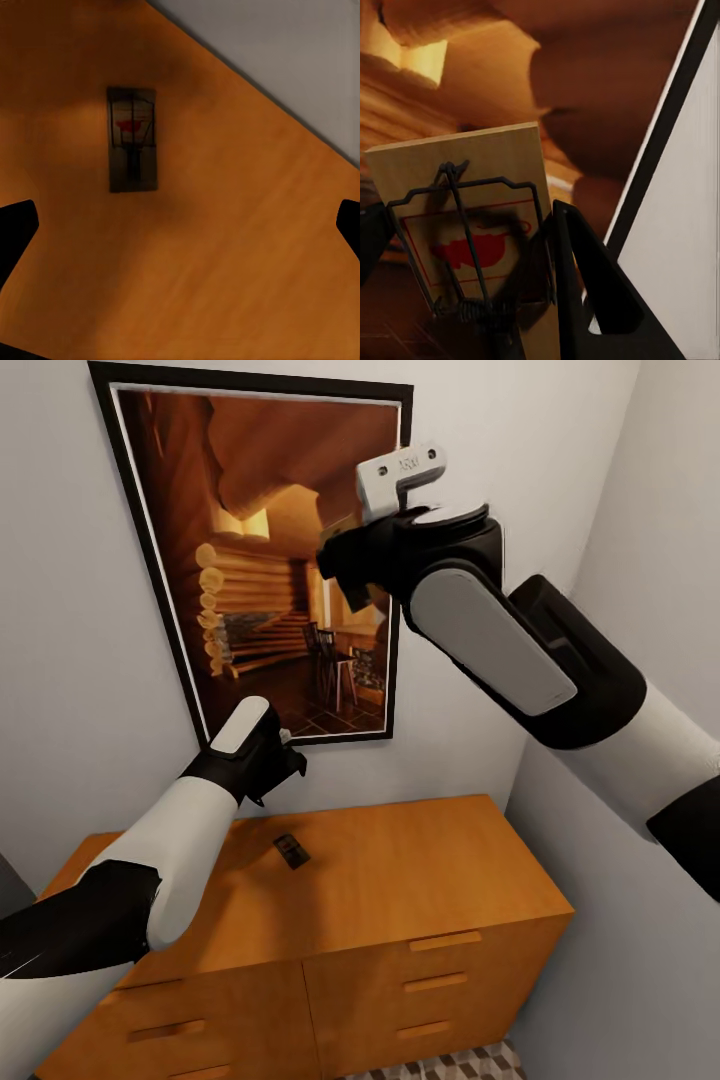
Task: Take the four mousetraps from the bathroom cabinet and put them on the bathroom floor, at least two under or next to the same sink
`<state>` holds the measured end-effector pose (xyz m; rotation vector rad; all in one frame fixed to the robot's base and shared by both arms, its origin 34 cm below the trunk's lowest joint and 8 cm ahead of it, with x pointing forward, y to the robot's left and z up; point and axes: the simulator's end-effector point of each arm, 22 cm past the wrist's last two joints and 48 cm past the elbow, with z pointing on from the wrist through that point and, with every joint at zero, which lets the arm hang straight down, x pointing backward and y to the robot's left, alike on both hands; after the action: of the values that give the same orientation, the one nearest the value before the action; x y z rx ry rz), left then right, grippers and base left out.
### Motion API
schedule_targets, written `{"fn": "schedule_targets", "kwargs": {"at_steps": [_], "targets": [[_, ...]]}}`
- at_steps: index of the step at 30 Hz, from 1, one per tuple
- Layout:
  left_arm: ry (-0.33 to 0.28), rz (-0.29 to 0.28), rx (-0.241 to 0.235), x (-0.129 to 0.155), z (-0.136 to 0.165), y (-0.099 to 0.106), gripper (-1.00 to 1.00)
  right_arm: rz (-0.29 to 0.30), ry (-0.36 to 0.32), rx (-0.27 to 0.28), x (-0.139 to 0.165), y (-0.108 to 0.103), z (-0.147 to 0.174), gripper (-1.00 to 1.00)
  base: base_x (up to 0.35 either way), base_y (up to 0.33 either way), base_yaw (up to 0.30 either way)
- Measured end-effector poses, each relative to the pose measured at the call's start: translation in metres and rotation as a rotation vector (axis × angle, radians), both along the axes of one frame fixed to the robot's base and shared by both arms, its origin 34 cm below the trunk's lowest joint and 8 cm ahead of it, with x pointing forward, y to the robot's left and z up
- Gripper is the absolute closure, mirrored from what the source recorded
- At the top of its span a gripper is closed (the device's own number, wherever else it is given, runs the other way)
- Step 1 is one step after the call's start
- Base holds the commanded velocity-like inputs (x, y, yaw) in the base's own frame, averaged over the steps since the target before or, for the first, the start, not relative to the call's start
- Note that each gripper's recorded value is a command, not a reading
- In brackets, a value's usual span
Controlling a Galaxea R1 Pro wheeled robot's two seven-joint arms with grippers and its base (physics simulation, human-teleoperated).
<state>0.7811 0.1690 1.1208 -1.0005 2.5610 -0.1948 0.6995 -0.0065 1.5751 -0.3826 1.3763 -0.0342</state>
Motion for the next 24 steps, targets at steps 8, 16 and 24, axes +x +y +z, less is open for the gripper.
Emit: {"fn": "schedule_targets", "kwargs": {"at_steps": [8, 16, 24], "targets": [[0.003, 0.004, 0.006, -0.001, -0.001, 0.0, -1.0, -0.055, 0.002, -0.052, 0.011, -0.013, -0.018, 1.0, 0.0, 0.0, 0.0], [0.007, 0.011, 0.012, -0.001, -0.002, 0.002, -1.0, -0.102, 0.0, -0.084, 0.02, -0.03, -0.025, 1.0, 0.0, 0.0, 0.0], [0.004, 0.011, 0.015, -0.001, 0.0, 0.002, -1.0, -0.283, -0.153, -0.096, 0.021, -0.077, 0.006, 1.0, 0.0, 0.0, 0.0]]}}
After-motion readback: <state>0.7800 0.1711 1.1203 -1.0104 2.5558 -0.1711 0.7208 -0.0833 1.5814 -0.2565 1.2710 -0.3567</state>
